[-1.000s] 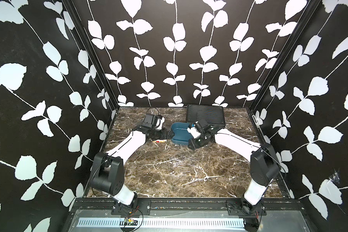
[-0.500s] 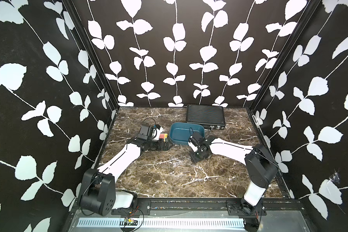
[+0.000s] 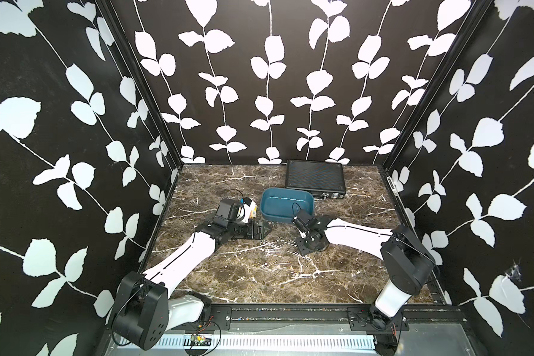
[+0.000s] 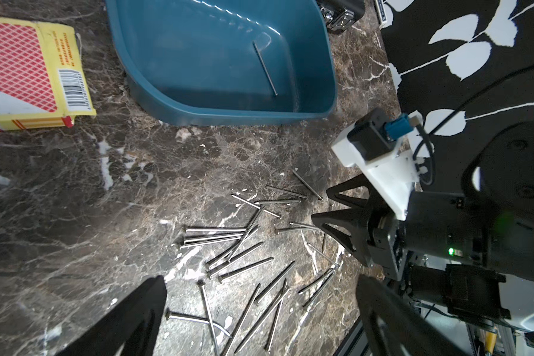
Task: Put the nails on the desktop into the storage box
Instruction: Pick up the nail from the center of the board.
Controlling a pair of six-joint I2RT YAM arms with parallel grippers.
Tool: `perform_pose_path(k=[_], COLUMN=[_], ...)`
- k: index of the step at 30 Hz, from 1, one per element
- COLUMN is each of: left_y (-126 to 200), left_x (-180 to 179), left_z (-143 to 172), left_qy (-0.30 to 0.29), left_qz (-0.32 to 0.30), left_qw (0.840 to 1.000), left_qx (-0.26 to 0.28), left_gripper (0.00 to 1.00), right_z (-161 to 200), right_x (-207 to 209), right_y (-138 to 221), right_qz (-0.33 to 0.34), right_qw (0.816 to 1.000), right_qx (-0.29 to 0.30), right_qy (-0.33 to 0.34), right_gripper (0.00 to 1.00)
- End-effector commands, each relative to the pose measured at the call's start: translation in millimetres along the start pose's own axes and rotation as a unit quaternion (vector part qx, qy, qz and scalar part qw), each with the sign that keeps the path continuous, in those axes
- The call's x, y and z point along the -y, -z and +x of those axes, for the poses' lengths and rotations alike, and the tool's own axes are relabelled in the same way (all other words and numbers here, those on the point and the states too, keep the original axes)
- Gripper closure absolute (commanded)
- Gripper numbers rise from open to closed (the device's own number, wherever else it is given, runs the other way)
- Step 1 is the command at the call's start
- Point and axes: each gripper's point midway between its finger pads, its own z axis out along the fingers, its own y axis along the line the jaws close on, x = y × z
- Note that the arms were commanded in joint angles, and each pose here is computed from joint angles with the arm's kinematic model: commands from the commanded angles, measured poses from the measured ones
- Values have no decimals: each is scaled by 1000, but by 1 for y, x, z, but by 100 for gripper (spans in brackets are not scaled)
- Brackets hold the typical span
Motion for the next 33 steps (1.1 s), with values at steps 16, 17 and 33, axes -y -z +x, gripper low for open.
perform_pose_path(k=[16, 17, 33], left_y=[-4, -4, -8], left_x=[2, 3, 3], left_z=[0, 0, -3], left_qy=[0, 0, 3], left_qz=[12, 12, 14], left_qw=[1000, 1000, 1000], left_qx=[-3, -3, -11], left_gripper=[1, 1, 1], right_z=[16, 18, 22], right_x=[17, 18, 21], right_y=[-29, -32, -49], right_qz=[-27, -27, -31], right_qw=[997, 997, 995], right_qx=[-68, -72, -98], right_qy=[5, 5, 18], right_gripper=[51, 51, 74])
